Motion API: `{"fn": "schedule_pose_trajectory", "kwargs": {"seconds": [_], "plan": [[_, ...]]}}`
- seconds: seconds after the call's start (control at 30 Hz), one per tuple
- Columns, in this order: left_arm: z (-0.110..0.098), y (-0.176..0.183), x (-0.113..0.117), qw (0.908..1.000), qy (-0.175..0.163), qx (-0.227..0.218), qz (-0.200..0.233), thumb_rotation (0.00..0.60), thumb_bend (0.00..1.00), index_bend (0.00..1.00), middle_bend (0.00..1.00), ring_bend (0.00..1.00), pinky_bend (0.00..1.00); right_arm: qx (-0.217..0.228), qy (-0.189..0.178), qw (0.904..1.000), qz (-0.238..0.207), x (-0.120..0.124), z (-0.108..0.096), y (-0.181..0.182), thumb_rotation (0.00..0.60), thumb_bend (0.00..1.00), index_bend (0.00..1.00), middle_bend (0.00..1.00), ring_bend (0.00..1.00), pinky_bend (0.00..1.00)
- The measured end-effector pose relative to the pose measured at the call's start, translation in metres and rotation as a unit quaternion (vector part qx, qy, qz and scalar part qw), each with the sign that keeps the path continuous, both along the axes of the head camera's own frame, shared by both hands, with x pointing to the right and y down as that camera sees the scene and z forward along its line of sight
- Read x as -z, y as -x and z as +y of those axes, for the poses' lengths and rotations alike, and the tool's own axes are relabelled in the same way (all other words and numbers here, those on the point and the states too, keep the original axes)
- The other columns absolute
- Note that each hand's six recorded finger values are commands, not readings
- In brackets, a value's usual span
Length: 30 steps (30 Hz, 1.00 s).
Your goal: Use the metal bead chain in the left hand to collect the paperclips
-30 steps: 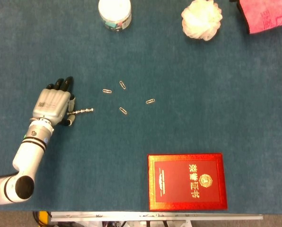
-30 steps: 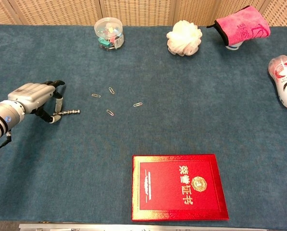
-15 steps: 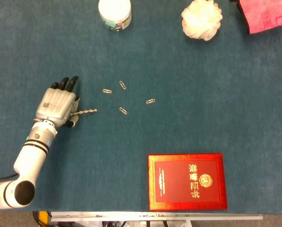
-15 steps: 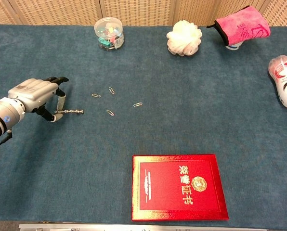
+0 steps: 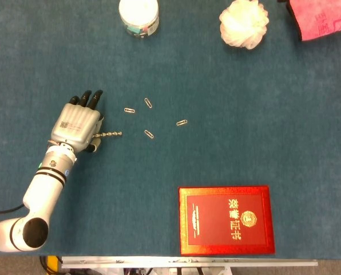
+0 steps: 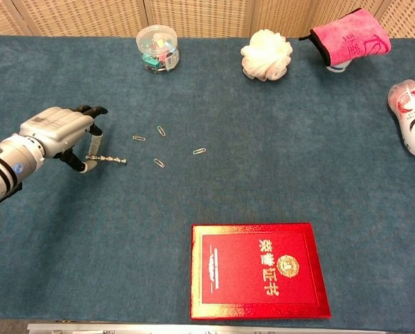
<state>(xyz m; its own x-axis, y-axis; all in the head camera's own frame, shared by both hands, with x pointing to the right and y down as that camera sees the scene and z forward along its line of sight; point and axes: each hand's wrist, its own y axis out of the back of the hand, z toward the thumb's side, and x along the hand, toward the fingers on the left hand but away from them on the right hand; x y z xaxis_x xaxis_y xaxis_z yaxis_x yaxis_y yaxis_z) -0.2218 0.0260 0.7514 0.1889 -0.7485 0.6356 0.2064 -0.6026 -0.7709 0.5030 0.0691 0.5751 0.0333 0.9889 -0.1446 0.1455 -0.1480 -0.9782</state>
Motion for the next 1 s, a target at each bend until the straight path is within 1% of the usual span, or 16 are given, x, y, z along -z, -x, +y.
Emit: {"fn": "schedule_pose_trajectory", "kwargs": {"seconds": [0.77,1.0], "plan": [[0.001,-0.027,0.017,0.9994,-0.014,-0.029,0.017,0.600,0.35,0.56,0.06,0.00,0.15,0.001,0.003,1.0000,-0.001,-0.001,0.000,0.001,0.600,0.00,0.27,0.32,0.23,0.46],[-0.002,-0.038,0.016,0.9990,-0.013,-0.034,0.024,0.600,0.35,0.57,0.06,0.00,0.15,0.001,0.002,1.0000,-0.002,0.000,0.000,0.000,0.600,0.00,0.27,0.32,0.23,0.46]]}}
